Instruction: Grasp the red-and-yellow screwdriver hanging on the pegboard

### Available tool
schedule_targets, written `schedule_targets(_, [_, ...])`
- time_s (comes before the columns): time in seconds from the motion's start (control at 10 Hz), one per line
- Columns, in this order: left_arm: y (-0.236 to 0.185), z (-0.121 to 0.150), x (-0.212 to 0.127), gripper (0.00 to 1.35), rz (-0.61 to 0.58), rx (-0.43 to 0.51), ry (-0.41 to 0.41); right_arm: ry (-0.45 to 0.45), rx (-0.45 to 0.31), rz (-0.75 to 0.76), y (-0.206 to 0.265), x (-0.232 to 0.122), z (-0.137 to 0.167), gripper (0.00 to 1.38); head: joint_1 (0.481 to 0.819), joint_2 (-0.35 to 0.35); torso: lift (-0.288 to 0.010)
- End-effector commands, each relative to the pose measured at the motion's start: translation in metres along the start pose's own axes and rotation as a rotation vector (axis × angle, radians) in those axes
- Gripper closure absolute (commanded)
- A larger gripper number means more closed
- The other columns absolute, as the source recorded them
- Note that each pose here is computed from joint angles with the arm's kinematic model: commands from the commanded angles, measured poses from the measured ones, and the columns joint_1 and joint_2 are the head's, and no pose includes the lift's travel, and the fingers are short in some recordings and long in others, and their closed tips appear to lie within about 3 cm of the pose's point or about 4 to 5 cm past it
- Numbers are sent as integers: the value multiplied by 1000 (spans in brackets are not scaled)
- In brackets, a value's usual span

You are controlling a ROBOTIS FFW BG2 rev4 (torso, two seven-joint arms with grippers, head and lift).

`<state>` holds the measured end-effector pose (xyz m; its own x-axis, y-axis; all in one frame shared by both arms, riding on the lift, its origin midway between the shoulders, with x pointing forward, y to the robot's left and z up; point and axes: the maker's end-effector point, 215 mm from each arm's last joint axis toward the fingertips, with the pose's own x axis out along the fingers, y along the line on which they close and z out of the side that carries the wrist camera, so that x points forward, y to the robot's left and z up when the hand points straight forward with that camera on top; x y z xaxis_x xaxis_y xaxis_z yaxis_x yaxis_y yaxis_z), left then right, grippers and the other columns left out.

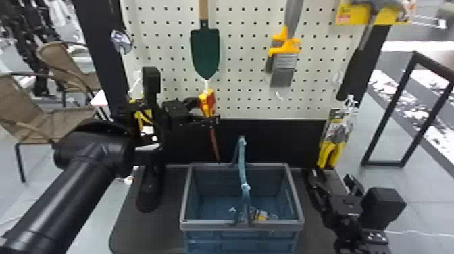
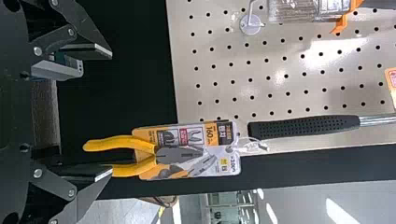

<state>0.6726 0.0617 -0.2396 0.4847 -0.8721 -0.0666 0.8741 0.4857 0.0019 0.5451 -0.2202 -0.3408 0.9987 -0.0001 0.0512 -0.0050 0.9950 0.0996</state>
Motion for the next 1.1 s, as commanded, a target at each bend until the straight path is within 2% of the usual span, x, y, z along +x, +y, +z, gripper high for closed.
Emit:
schedule_targets(0.0, [-6,1,8,328,-21,-4,3,1,2,5,3,0,-1,398,549,0,-100])
schedule_targets(0.3, [-14,0,17,329,-43,0,11,1,2,9,4,2,-1,398,549,0,-100])
schedule_targets(0.4, [-13,-2,17,381,-41,-4,21,3,1,11,4,2,-2,398,549,0,-100])
schedule_targets(0.5, [-12,-8,16,604,-36,-12,38,5,-1,13,4,1,-3,398,549,0,-100])
schedule_targets(0.8, [-13,-20,18,960,-30,-31,76,9,-1,11,3,0,-5,398,549,0,-100])
schedule_targets(1.0, [-11,-20,17,963,-24,-36,77,15,-2,10,2,-1,-8,398,549,0,-100])
